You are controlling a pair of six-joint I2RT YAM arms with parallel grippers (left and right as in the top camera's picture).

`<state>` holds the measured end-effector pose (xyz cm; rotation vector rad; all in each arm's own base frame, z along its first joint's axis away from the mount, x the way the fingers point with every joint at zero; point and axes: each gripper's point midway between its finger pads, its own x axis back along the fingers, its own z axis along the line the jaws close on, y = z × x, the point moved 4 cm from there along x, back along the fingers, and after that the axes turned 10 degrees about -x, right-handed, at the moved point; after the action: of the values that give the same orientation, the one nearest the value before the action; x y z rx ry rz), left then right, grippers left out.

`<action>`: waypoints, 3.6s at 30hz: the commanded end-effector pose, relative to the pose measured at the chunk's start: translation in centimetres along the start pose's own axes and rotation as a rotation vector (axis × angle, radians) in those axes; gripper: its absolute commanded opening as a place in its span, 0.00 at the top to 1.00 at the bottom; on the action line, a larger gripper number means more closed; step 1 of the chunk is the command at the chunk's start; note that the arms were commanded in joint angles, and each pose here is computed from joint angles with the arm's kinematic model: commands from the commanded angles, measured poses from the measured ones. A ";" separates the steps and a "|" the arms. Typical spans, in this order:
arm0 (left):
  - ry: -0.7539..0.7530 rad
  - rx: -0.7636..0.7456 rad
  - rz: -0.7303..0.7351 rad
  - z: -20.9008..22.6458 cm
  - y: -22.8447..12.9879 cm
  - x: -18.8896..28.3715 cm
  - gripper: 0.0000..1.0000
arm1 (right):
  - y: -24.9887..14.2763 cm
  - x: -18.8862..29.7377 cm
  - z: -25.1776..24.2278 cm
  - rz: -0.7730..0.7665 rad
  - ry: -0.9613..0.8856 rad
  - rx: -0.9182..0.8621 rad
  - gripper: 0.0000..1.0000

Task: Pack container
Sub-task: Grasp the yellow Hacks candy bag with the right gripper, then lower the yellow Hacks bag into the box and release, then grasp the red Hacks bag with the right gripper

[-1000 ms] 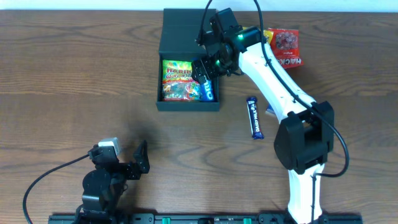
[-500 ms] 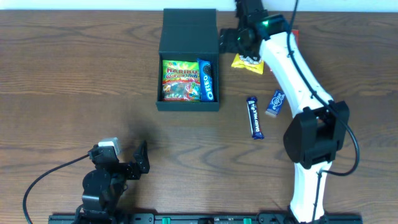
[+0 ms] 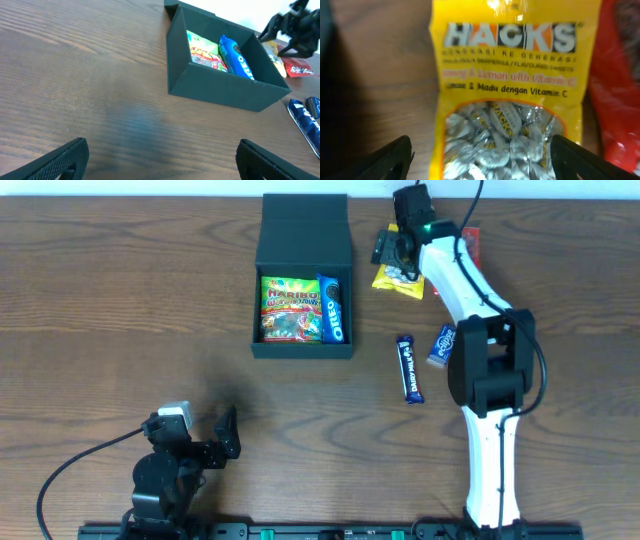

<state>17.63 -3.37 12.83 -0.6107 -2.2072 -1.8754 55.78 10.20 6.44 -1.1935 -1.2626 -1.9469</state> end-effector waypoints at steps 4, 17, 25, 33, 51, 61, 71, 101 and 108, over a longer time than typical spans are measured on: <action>0.005 0.002 0.011 0.2 -0.6 -0.3 0.05 | 0.0 -1.2 -0.9 -0.006 -0.042 -0.001 0.53; 0.004 0.002 0.011 0.2 -0.6 -0.3 0.05 | 4.4 5.6 0.6 -0.084 -0.024 0.033 0.99; 0.005 0.002 0.011 0.2 -0.6 -0.3 0.05 | 3.6 14.6 5.3 -0.087 0.090 0.101 0.99; 0.004 0.002 0.011 0.2 -0.6 -0.3 0.05 | -5.9 18.5 12.7 0.081 0.232 0.309 0.99; 0.005 0.002 0.011 0.2 -0.6 -0.3 0.05 | -18.0 16.3 16.7 0.155 0.124 0.471 0.26; 0.004 0.002 0.011 0.2 -0.6 -0.3 0.05 | -6.9 19.9 12.4 -0.097 0.032 0.342 0.04; 0.004 0.002 0.011 0.2 -0.6 -0.3 0.05 | 7.5 13.3 -2.8 -0.128 -0.107 0.116 0.04; 0.005 0.002 0.011 0.2 -0.6 -0.3 0.05 | 6.4 -2.4 -10.2 0.029 -0.191 0.140 0.86; 0.005 0.002 0.011 0.2 -0.6 -0.3 0.05 | 8.5 5.2 -6.6 -0.066 -0.121 0.164 0.89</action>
<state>17.63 -3.37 12.83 -0.6110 -2.2069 -1.8751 57.60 -1.37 7.68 -1.3229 -1.4583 -1.7266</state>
